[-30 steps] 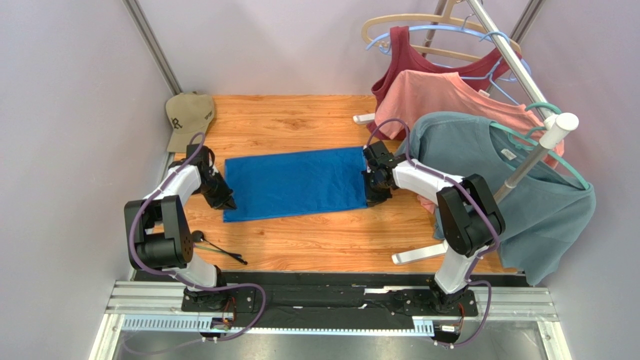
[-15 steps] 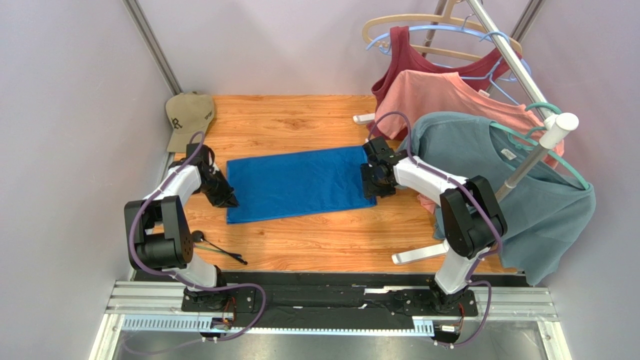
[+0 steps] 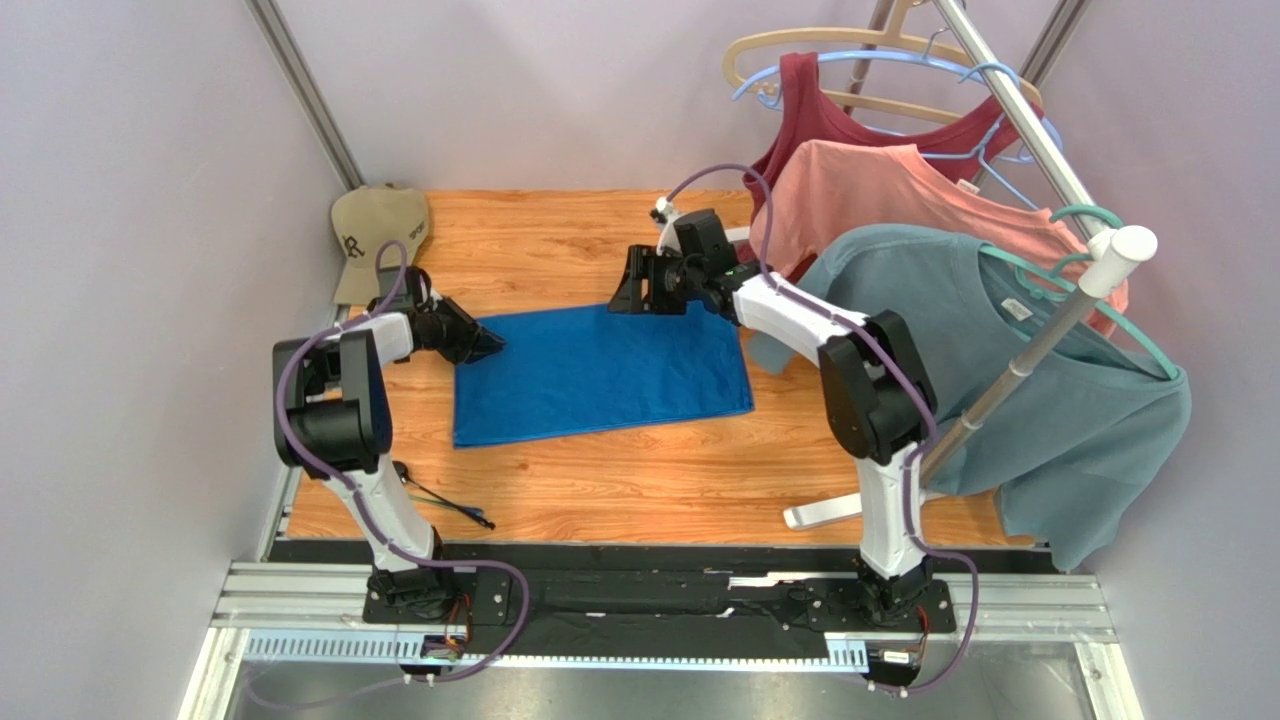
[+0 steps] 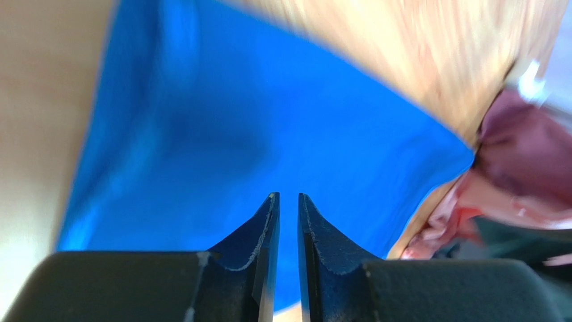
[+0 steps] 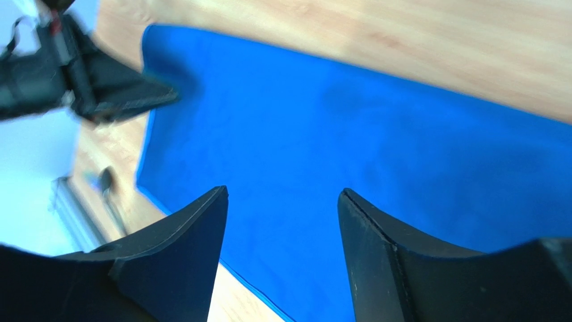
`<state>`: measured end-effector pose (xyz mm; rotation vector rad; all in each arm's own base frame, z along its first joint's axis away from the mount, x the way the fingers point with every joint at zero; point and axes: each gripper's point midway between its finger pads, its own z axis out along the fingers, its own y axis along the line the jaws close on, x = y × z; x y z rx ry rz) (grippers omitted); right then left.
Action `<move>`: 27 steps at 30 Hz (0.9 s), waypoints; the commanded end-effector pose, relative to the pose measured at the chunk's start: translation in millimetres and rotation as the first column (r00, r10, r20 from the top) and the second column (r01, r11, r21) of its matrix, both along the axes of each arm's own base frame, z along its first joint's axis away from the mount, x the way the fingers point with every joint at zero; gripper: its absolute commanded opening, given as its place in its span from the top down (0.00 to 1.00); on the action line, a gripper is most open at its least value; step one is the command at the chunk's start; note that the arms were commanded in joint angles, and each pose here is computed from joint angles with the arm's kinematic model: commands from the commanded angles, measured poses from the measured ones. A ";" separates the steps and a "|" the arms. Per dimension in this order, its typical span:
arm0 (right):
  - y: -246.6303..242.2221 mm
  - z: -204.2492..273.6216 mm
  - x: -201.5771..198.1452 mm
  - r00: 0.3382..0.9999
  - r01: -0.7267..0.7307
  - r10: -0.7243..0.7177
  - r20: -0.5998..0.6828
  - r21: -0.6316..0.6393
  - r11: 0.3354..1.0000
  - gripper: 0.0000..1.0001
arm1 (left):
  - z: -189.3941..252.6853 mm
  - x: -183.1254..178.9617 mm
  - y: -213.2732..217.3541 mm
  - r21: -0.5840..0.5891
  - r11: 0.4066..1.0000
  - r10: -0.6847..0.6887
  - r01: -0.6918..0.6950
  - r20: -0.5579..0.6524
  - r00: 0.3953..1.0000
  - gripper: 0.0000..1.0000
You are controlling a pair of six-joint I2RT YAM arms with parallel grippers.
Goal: Fold the napkin into a case and place the utensils inside
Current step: Smooth out the rectangle-folded napkin at the center of the board.
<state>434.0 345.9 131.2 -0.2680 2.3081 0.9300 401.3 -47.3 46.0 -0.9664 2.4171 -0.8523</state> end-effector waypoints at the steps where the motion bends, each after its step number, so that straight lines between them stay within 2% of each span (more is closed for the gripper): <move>1: 33.3 -18.9 -10.6 0.988 -0.105 0.125 -0.094 0.192 0.976 0.36 | 16.9 44.4 17.5 -0.038 0.997 0.065 -0.061 0.112 0.992 0.76; 4: 32.1 -49.1 -27.7 0.971 -0.120 0.159 -0.180 0.210 0.970 0.38 | 9.2 51.8 26.7 -0.047 0.996 0.076 -0.072 0.111 0.991 0.76; 8: 22.0 -75.1 -35.5 0.962 -0.099 0.155 -0.227 0.240 0.966 0.38 | -6.8 56.1 40.3 -0.076 0.990 0.127 -0.121 0.075 0.989 0.74; 13: 2.7 -101.1 -42.8 0.948 -0.072 0.130 -0.291 0.203 0.976 0.39 | -21.9 59.5 71.3 -0.074 0.976 0.209 -0.206 0.025 0.978 0.70; 18: -10.9 -106.0 -43.8 0.947 -0.056 0.107 -0.302 0.172 0.983 0.39 | -33.2 63.6 77.7 -0.103 0.965 0.237 -0.240 -0.041 0.971 0.69; 19: -12.3 -105.2 -44.2 0.948 -0.060 0.109 -0.300 0.168 0.984 0.39 | -32.6 65.7 78.5 -0.111 0.960 0.255 -0.259 -0.046 0.966 0.65; 23: -16.4 -101.2 -45.4 0.951 -0.059 0.101 -0.291 0.150 0.987 0.39 | -40.6 71.4 83.3 -0.122 0.941 0.301 -0.317 -0.135 0.944 0.62; 25: -14.9 -93.3 -45.2 0.955 -0.068 0.110 -0.276 0.158 0.985 0.39 | -40.1 72.5 84.7 -0.152 0.914 0.350 -0.376 -0.174 0.921 0.57; 27: -14.8 -86.9 -46.7 0.952 -0.068 0.110 -0.284 0.155 0.986 0.38 | -33.6 77.2 91.4 -0.228 0.873 0.407 -0.431 -0.148 0.902 0.57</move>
